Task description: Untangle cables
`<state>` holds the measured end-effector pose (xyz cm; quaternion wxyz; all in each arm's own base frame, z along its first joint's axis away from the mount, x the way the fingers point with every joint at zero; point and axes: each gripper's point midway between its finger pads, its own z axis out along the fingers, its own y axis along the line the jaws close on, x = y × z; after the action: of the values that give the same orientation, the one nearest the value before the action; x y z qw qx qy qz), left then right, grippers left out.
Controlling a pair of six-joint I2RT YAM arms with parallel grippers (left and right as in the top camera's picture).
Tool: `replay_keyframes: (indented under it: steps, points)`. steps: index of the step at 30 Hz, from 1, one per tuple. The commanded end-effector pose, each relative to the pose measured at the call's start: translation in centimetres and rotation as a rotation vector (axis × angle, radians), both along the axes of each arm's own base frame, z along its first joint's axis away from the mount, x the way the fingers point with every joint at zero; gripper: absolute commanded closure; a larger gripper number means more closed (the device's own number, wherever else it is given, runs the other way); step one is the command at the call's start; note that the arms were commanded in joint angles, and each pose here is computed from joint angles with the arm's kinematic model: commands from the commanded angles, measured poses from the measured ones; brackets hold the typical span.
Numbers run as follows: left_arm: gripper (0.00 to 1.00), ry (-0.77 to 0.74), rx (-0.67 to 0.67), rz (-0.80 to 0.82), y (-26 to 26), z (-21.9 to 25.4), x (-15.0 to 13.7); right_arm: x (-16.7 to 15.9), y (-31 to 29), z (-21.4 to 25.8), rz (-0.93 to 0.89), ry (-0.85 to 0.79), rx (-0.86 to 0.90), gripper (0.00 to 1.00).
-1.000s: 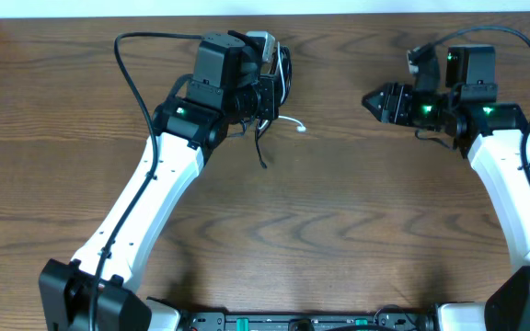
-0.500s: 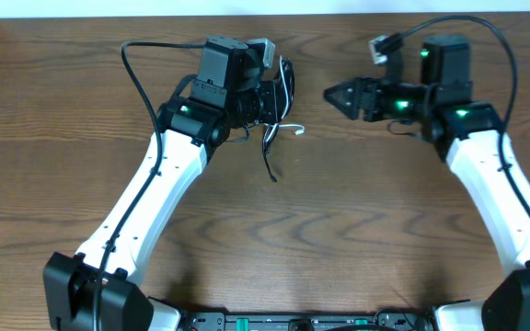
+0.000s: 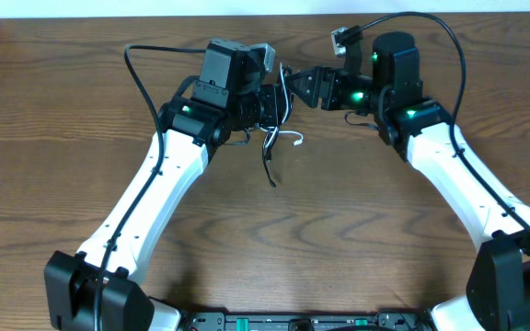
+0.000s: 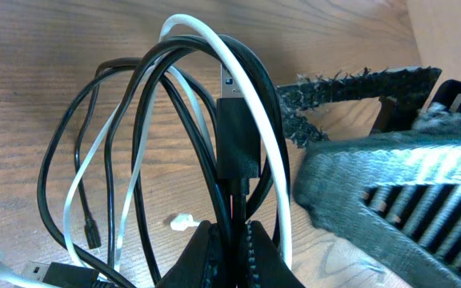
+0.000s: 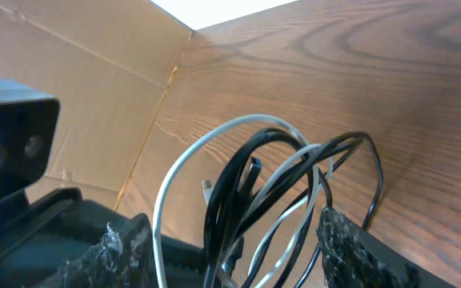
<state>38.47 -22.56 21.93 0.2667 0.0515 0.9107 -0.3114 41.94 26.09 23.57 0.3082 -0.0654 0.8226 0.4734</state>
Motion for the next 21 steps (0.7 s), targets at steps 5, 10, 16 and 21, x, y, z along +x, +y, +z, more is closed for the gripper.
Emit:
replay_keyframes:
  steps: [5, 10, 16, 21]
  points:
    - [0.93, 0.023, -0.007, -0.026, -1.0, -0.6, -0.4, 0.9, 1.3, -1.1, -0.144, -0.009, -0.094, 0.39]
    - [0.92, 0.022, -0.004, -0.032, -1.2, -0.6, -0.6, 1.2, 0.6, -2.4, -0.232, 0.006, -0.172, 0.51]
    - [0.92, 0.013, 0.035, 0.003, -0.5, -1.0, -0.2, 0.8, -4.3, -6.8, -0.373, 0.158, -0.348, 0.90]
    - [0.93, 0.002, 0.047, 0.002, -0.4, -1.0, 0.0, 0.4, -6.6, -8.2, -0.406, 0.228, -0.394, 0.99]
